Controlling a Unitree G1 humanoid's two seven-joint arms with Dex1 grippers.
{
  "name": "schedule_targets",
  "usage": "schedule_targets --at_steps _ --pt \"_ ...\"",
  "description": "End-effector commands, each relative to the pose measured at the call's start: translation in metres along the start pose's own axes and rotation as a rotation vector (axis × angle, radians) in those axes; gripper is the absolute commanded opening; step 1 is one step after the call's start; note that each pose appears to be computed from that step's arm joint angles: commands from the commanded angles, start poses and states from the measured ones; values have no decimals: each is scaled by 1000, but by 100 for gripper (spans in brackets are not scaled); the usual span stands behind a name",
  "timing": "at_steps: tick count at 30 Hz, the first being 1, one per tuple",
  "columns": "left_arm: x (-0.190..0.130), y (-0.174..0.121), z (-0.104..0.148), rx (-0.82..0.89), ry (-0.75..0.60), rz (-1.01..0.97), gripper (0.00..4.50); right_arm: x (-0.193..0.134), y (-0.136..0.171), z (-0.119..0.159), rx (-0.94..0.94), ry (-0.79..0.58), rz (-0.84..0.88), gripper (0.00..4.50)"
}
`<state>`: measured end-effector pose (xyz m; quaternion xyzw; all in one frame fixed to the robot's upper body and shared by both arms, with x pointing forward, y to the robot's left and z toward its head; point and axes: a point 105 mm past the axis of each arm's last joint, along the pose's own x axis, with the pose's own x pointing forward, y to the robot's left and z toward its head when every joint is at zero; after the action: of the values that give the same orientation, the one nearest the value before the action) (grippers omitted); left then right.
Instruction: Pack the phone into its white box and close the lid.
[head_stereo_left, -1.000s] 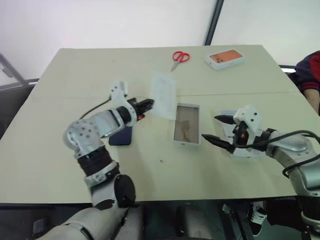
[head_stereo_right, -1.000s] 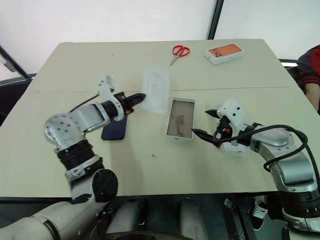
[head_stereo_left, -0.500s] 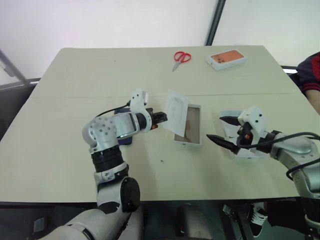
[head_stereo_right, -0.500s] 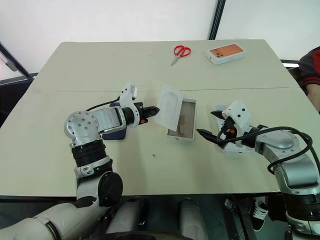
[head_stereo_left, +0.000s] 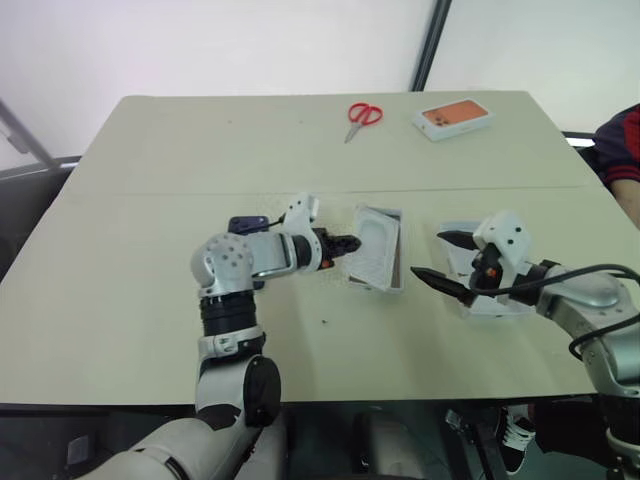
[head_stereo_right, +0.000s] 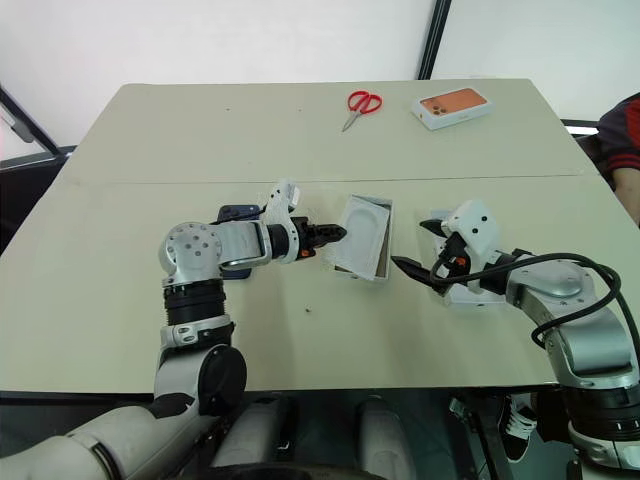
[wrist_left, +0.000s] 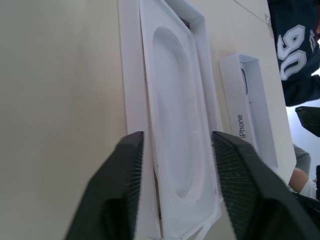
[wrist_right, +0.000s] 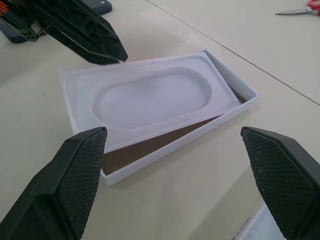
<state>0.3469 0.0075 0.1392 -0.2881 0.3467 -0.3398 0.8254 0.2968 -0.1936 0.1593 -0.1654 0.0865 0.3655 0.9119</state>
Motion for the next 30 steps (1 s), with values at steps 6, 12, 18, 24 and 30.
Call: schedule_targets --at_steps 6,12,18,24,30 --pt "-44 3 25 113 -185 -59 438 21 11 22 -61 -40 31 450" --pt "-97 32 57 330 -456 55 450 43 4 22 -70 9 5 212" --pt "-135 54 41 759 -444 174 450 72 -1 14 -112 94 -16 7" --pt "-142 68 5 948 -292 123 450 97 2 8 -155 151 0 7" --pt "-149 74 -8 963 -274 99 450 124 -15 -2 -182 210 -84 7"
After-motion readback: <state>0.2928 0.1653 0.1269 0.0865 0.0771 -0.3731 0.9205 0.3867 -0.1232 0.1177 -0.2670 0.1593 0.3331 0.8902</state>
